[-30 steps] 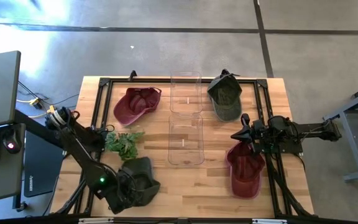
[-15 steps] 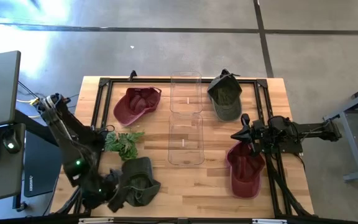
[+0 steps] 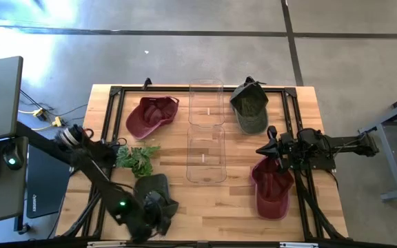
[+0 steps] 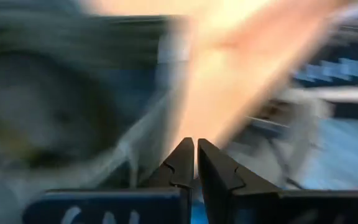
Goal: Pick & Place hat
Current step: Put the bottom black cap into the bottom transparent bin
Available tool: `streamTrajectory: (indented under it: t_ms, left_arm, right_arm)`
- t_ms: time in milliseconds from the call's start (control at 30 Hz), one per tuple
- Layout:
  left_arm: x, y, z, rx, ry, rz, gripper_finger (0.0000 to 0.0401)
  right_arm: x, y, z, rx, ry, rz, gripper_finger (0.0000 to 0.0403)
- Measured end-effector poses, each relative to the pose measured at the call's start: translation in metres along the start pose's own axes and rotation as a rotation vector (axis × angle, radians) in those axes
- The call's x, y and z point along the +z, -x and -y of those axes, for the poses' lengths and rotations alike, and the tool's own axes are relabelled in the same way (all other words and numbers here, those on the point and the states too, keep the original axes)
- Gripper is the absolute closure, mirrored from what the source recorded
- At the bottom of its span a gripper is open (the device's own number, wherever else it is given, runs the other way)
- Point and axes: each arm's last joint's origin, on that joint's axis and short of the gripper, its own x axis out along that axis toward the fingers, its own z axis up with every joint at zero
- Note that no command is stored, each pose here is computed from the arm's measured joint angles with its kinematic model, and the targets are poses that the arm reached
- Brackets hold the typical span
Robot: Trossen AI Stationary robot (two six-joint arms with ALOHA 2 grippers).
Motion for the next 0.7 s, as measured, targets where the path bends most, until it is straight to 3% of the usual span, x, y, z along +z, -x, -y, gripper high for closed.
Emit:
streamTrajectory:
  t_ms: [133,233,367,567,700]
  left_arm:
    - [0.011,-0.032,-0.023,0.284,0.069,-0.001,0.0398]
    - [0.022,-0.045,-0.025,0.336,0.075,-0.018,0.0395]
    - [0.036,-0.041,-0.013,0.288,0.007,-0.159,0.0394]
    - [0.048,0.000,0.016,0.126,-0.128,-0.240,0.0388]
    - [0.034,0.021,0.026,0.015,-0.269,-0.280,0.0359]
  right_arm:
    - [0.000,0.000,0.000,0.000,0.000,0.000,0.0402]
    - [0.000,0.000,0.000,0.000,0.000,0.000,0.0402]
    - [0.000,0.000,0.000,0.000,0.000,0.000,0.0402]
    - [0.000,0.000,0.000,0.000,0.000,0.000,0.0402]
    - [0.000,0.000,0.000,0.000,0.000,0.000,0.0402]
